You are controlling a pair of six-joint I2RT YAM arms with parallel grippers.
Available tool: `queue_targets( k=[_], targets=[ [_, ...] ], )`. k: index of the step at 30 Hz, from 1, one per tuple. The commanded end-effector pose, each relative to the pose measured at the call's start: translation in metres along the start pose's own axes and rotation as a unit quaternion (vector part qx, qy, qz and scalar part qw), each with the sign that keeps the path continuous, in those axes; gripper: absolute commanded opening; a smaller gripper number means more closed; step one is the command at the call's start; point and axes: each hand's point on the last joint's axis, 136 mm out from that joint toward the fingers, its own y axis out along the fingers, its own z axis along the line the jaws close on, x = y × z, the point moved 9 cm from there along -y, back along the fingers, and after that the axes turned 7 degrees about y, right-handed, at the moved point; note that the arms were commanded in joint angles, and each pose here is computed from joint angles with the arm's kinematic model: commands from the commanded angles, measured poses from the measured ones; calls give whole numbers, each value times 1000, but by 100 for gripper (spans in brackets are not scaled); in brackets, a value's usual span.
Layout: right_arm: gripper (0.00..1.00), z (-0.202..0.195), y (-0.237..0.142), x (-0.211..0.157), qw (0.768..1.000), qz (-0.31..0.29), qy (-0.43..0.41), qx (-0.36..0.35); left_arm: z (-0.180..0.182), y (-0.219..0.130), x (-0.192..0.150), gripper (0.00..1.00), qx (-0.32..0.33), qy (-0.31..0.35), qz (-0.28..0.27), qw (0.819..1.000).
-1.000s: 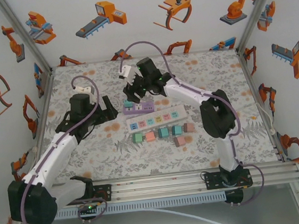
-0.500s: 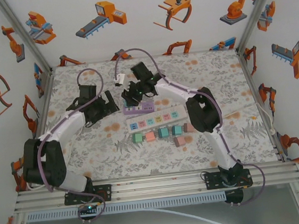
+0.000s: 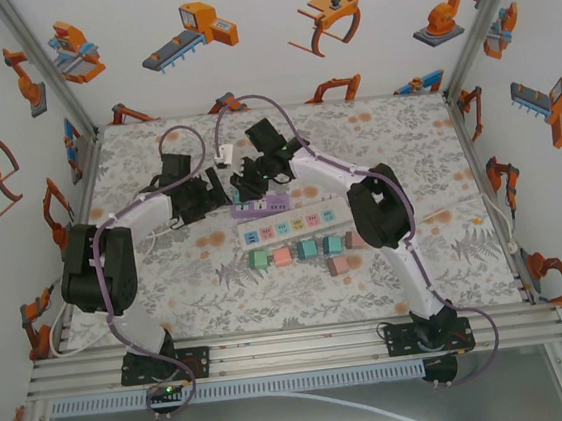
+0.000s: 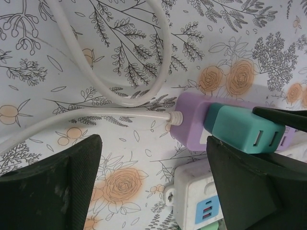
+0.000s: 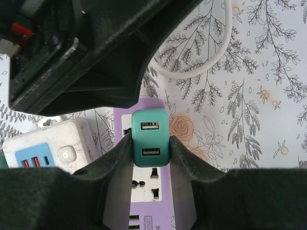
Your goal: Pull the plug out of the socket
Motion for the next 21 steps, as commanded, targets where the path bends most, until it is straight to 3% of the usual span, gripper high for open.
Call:
queue_targets(
  k=[1, 11, 21],
  targets=[
    [26, 3, 1, 6, 1000, -9, -13, 20, -3, 3, 7, 80, -13, -3, -7, 1000],
    [26, 2, 2, 8, 1000, -11, -15, 18, 6, 25, -11, 67, 11, -2, 45, 999],
    [19, 2, -5, 20, 999, -27, -14, 14, 9, 33, -30, 65, 18, 16, 84, 996]
  ],
)
